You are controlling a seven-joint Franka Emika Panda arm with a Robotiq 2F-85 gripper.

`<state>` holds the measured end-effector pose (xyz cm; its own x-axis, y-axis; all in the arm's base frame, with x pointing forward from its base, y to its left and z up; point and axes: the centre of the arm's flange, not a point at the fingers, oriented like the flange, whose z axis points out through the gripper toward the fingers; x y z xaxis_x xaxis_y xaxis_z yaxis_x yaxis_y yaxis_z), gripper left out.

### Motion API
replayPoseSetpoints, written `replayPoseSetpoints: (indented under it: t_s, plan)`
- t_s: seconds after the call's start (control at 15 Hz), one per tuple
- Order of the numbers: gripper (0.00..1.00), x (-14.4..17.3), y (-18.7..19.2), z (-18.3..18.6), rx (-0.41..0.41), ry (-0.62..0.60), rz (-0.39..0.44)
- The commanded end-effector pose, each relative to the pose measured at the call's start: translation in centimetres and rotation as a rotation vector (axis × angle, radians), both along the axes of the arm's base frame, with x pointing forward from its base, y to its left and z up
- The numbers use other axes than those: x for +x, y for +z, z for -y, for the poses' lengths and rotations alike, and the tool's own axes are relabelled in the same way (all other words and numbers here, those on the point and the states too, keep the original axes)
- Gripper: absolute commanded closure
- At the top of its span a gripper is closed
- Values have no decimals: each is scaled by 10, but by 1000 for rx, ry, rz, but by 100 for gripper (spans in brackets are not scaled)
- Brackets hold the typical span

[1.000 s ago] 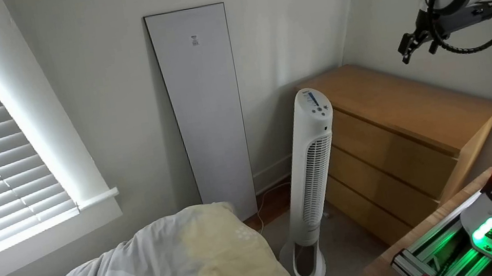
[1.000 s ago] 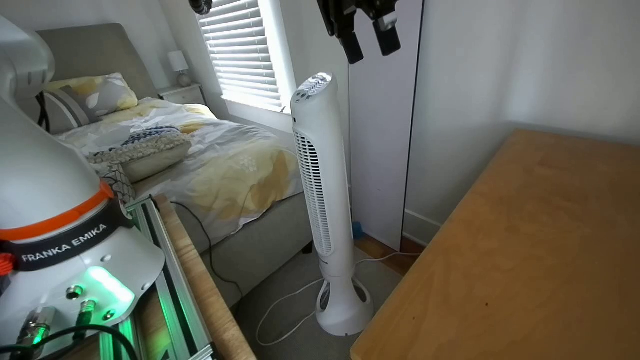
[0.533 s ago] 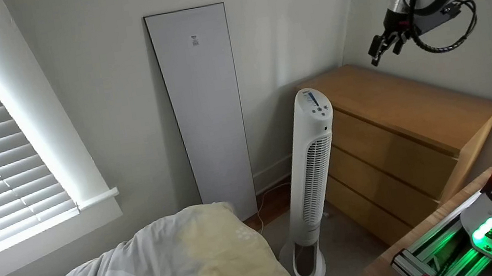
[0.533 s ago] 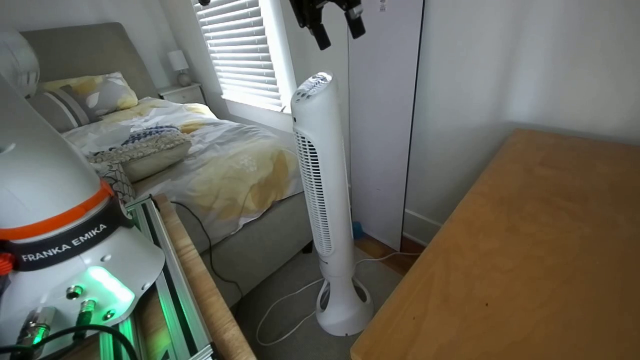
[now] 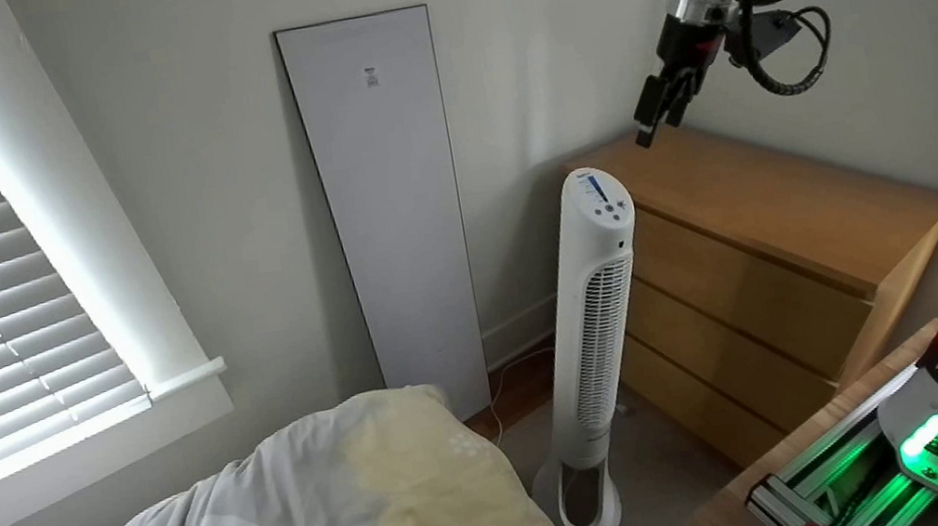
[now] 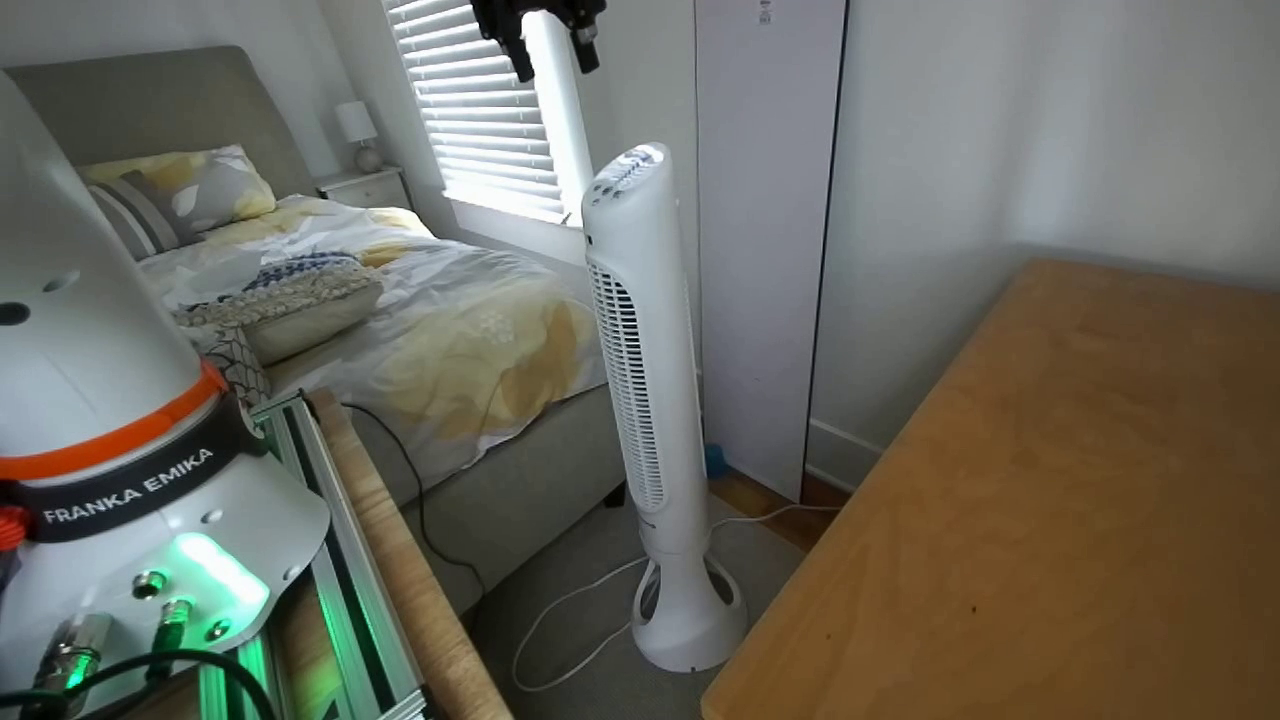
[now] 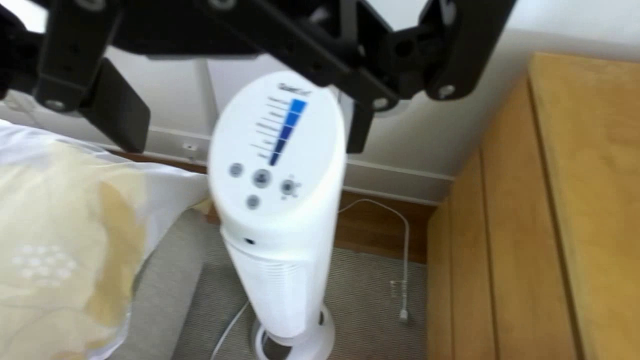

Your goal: Move the pillow from the bed to the table

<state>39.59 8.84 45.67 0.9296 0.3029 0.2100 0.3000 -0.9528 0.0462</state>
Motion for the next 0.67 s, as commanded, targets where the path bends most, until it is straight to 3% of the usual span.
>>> replayPoseSetpoints:
  t_s: [0.0,0.27,0.33,0.6]
  plan:
    - [0,-3,-3,-65,106,153,-67]
    - [0,-20,-12,-141,214,328,-128]
    - [0,-24,-9,-119,169,257,-84]
    - [0,-22,-10,-123,172,258,-87]
